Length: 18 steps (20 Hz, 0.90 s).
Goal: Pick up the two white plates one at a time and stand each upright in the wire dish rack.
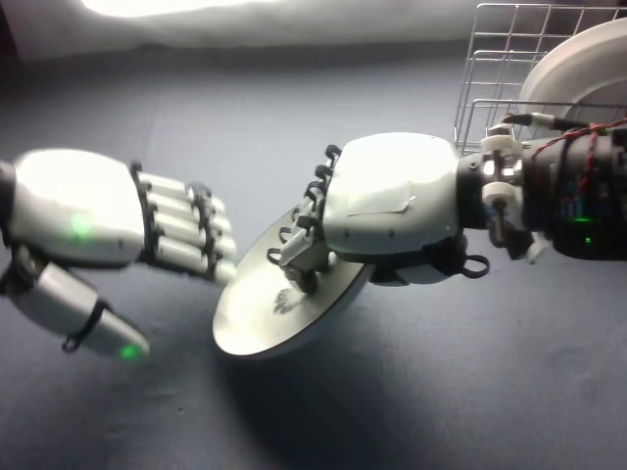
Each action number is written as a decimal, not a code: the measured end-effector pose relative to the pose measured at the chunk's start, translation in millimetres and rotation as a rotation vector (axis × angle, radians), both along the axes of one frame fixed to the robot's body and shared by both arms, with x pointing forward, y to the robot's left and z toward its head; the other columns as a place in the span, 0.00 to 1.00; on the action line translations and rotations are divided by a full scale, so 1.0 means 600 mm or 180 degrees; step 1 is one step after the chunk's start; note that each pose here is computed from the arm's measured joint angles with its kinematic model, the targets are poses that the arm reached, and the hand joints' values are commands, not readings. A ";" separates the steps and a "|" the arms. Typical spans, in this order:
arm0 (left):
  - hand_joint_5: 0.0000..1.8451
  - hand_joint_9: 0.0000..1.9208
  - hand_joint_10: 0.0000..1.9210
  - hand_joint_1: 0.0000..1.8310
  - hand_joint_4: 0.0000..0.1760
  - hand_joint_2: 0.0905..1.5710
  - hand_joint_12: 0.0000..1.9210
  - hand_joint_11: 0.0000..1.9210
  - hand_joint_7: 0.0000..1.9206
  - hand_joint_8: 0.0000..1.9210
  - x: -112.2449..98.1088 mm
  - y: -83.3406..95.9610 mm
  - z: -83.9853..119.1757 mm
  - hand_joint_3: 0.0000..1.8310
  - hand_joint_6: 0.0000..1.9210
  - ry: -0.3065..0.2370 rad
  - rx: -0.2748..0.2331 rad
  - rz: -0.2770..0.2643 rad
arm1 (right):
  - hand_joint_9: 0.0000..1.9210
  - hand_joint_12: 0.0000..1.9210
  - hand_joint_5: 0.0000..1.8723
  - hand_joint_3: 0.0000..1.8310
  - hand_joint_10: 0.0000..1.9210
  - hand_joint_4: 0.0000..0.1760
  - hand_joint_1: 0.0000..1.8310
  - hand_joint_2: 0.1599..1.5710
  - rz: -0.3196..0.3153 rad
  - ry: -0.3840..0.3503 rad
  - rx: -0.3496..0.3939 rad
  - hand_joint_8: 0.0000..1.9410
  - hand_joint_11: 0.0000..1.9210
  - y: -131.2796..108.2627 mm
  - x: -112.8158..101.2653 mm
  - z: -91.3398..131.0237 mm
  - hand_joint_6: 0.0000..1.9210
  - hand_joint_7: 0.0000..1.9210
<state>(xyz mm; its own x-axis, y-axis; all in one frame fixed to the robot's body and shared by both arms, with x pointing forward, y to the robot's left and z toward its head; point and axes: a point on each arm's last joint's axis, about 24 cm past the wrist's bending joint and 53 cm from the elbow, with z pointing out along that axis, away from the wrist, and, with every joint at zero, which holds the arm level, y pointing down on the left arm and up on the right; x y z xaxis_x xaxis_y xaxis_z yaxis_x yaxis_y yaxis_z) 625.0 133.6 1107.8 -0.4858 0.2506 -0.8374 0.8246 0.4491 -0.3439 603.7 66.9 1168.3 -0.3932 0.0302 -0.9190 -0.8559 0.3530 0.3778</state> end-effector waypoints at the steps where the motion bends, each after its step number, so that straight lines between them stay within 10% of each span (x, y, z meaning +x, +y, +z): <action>1: 0.13 0.05 0.00 0.00 0.00 0.77 0.11 0.00 0.09 0.00 0.007 0.000 0.019 0.00 0.00 -0.0034 -0.0077 0.0033 | 0.55 0.68 0.42 0.00 0.57 0.00 0.77 0.67 -0.0008 0.0004 0.0028 0.47 0.47 -0.004 -0.003 0.009 0.54 0.53; 5: 0.10 0.04 0.00 0.00 0.00 0.76 0.07 0.00 0.06 0.00 0.008 0.011 0.045 0.00 0.00 -0.0080 -0.0134 0.0034 | 0.53 0.56 0.48 0.00 0.58 0.00 0.75 0.67 -0.0073 0.0061 0.0187 0.40 0.46 -0.017 -0.012 0.049 0.57 0.53; 18: 0.10 0.03 0.00 0.00 0.00 0.76 0.05 0.00 0.05 0.00 0.014 0.057 0.062 0.00 0.00 -0.0115 -0.0113 0.0117 | 0.50 0.59 0.41 0.00 0.62 0.00 0.75 0.70 -0.0565 0.0690 0.1097 0.50 0.43 -0.095 0.000 0.192 0.63 0.48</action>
